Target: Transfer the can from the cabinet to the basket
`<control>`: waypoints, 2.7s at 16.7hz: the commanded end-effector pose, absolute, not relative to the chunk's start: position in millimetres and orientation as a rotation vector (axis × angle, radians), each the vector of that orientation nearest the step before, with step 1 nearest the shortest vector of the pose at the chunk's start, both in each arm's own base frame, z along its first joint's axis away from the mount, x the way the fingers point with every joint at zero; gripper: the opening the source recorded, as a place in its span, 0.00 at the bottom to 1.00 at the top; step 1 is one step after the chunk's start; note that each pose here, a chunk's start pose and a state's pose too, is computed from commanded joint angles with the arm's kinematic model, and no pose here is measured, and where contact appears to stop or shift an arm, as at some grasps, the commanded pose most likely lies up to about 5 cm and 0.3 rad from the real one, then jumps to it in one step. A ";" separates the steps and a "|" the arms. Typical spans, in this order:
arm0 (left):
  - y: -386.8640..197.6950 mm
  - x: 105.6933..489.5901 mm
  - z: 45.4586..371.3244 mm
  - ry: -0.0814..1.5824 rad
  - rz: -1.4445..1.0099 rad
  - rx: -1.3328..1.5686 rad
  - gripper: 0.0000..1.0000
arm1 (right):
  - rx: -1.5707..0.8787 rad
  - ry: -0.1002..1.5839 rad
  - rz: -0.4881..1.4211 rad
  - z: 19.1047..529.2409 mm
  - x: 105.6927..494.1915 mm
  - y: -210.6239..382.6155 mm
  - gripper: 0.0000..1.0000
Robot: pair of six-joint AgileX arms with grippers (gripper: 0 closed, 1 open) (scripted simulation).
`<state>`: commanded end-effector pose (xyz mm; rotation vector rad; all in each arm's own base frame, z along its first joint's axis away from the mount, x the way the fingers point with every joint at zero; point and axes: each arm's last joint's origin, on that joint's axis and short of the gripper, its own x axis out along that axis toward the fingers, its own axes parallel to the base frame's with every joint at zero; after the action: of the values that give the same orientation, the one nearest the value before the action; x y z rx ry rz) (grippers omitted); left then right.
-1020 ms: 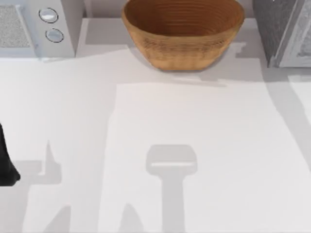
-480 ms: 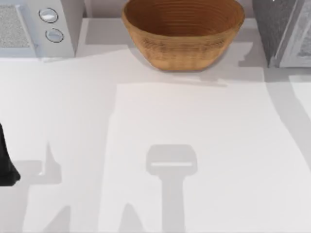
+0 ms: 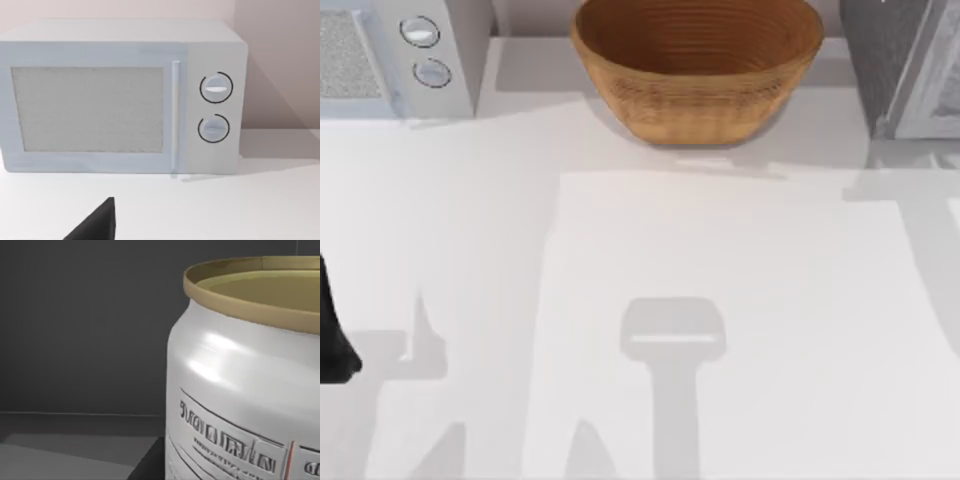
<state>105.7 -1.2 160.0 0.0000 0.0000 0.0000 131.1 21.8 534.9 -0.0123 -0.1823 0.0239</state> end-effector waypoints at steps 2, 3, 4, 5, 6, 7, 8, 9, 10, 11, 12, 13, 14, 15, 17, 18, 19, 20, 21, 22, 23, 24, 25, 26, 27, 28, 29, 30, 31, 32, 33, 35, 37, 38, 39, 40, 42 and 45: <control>-1.2 105.7 160.0 0.000 0.000 0.000 1.00 | -0.023 -0.189 0.035 500.4 113.8 16.9 0.00; -1.2 105.7 160.0 0.000 0.000 0.000 1.00 | -0.028 -0.184 0.039 478.6 107.7 14.9 0.00; -1.2 105.7 160.0 0.000 0.000 0.000 1.00 | -0.033 -0.174 0.043 454.2 103.2 13.2 0.00; -1.2 105.7 160.0 0.000 0.000 0.000 1.00 | -0.036 -0.161 0.046 427.9 100.2 11.6 0.00; -1.2 105.7 160.0 0.000 0.000 0.000 1.00 | -0.039 -0.146 0.047 400.2 98.4 10.2 0.00; -1.2 105.7 160.0 0.000 0.000 0.000 1.00 | -0.040 -0.129 0.048 371.7 97.4 8.8 0.00; -1.2 105.7 160.0 0.000 0.000 0.000 1.00 | -0.040 -0.111 0.047 343.1 97.0 7.6 0.00; -1.2 105.7 160.0 0.000 0.000 0.000 1.00 | -0.038 -0.094 0.045 315.0 97.2 6.4 0.00; -1.2 105.7 160.0 0.000 0.000 0.000 1.00 | -0.036 -0.079 0.041 288.2 97.7 5.2 0.00; -1.2 105.7 160.0 0.000 0.000 0.000 1.00 | -0.032 -0.065 0.037 263.5 98.4 4.1 0.00; -1.2 105.7 160.0 0.000 0.000 0.000 1.00 | -0.028 -0.054 0.032 241.2 99.3 3.1 0.00; -1.2 105.7 160.0 0.000 0.000 0.000 1.00 | -0.023 -0.044 0.026 221.5 100.3 2.1 0.00; -1.2 105.7 160.0 0.000 0.000 0.000 1.00 | -0.018 -0.035 0.021 204.4 101.5 1.3 0.00; -1.2 105.7 160.0 0.000 0.000 0.000 1.00 | -0.013 -0.027 0.015 189.9 102.6 0.5 0.00; -1.2 105.7 160.0 0.000 0.000 0.000 1.00 | -0.004 -0.011 0.005 169.3 104.6 -0.6 0.00; -1.2 105.7 160.0 0.000 0.000 0.000 1.00 | -0.002 -0.004 0.002 163.3 105.3 -1.0 0.00; -1.2 105.7 160.0 0.000 0.000 0.000 1.00 | 0.000 0.000 0.000 160.2 105.7 -1.2 0.00; -1.2 105.7 160.0 0.000 0.000 0.000 1.00 | 0.000 0.000 0.000 160.0 105.7 -1.2 0.00; -1.2 105.7 160.0 0.000 0.000 0.000 1.00 | 0.000 0.000 0.000 160.0 105.7 -1.2 0.00; -1.2 105.7 160.0 0.000 0.000 0.000 1.00 | 0.000 0.000 0.000 160.0 105.7 -1.2 0.00; -1.2 105.7 160.0 0.000 0.000 0.000 1.00 | 0.000 0.000 0.000 160.0 105.7 -1.2 0.00; -1.2 105.7 160.0 0.000 0.000 0.000 1.00 | 0.001 0.016 0.004 156.8 106.5 -0.8 0.00; -1.2 105.7 160.0 0.000 0.000 0.000 1.00 | 0.001 0.016 0.004 156.8 106.5 -0.8 0.00; -1.2 105.7 160.0 0.000 0.000 0.000 1.00 | 0.001 0.012 0.003 159.9 106.6 -0.6 0.00; -1.2 105.7 160.0 0.000 0.000 0.000 1.00 | 0.001 0.004 0.000 166.0 106.7 -0.3 0.00; -1.2 105.7 160.0 0.000 0.000 0.000 1.00 | 0.001 -0.007 -0.003 175.0 107.2 0.4 0.00; -1.2 105.7 160.0 0.000 0.000 0.000 1.00 | 0.001 -0.018 -0.006 186.4 108.3 1.2 0.00; -1.2 105.7 160.0 0.000 0.000 0.000 1.00 | 0.001 -0.029 -0.008 199.7 110.5 2.5 0.00; -1.2 105.7 160.0 0.000 0.000 0.000 1.00 | 0.002 -0.038 -0.011 214.5 114.1 4.1 0.00; -1.2 105.7 160.0 0.000 0.000 0.000 1.00 | 0.003 -0.046 -0.012 230.4 119.5 6.3 0.00; -1.2 105.7 160.0 0.000 0.000 0.000 1.00 | 0.003 -0.050 -0.013 246.9 127.1 9.1 0.00; -1.2 105.7 160.0 0.000 0.000 0.000 1.00 | 0.005 -0.054 -0.013 280.0 149.8 17.9 0.00; -1.2 105.7 160.0 0.000 0.000 0.000 1.00 | 0.006 -0.051 -0.010 309.4 182.9 32.2 0.00; -1.2 105.7 160.0 0.000 0.000 0.000 1.00 | 0.007 -0.048 -0.008 321.3 202.9 42.0 0.00; -1.2 105.7 160.0 0.000 0.000 0.000 1.00 | 0.007 -0.044 -0.006 330.8 224.7 53.6 0.00; -1.2 105.7 160.0 0.000 0.000 0.000 1.00 | 0.006 -0.039 -0.004 337.3 247.6 67.0 0.00; -1.2 105.7 160.0 0.000 0.000 0.000 1.00 | 0.005 -0.029 0.000 340.9 294.7 99.0 0.00; -1.2 105.7 160.0 0.000 0.000 0.000 1.00 | 0.001 -0.012 0.005 323.4 358.8 154.3 0.00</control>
<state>105.7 -1.2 160.0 0.0000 0.0000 0.0000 358.8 154.3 323.4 0.0008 -0.0118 0.0051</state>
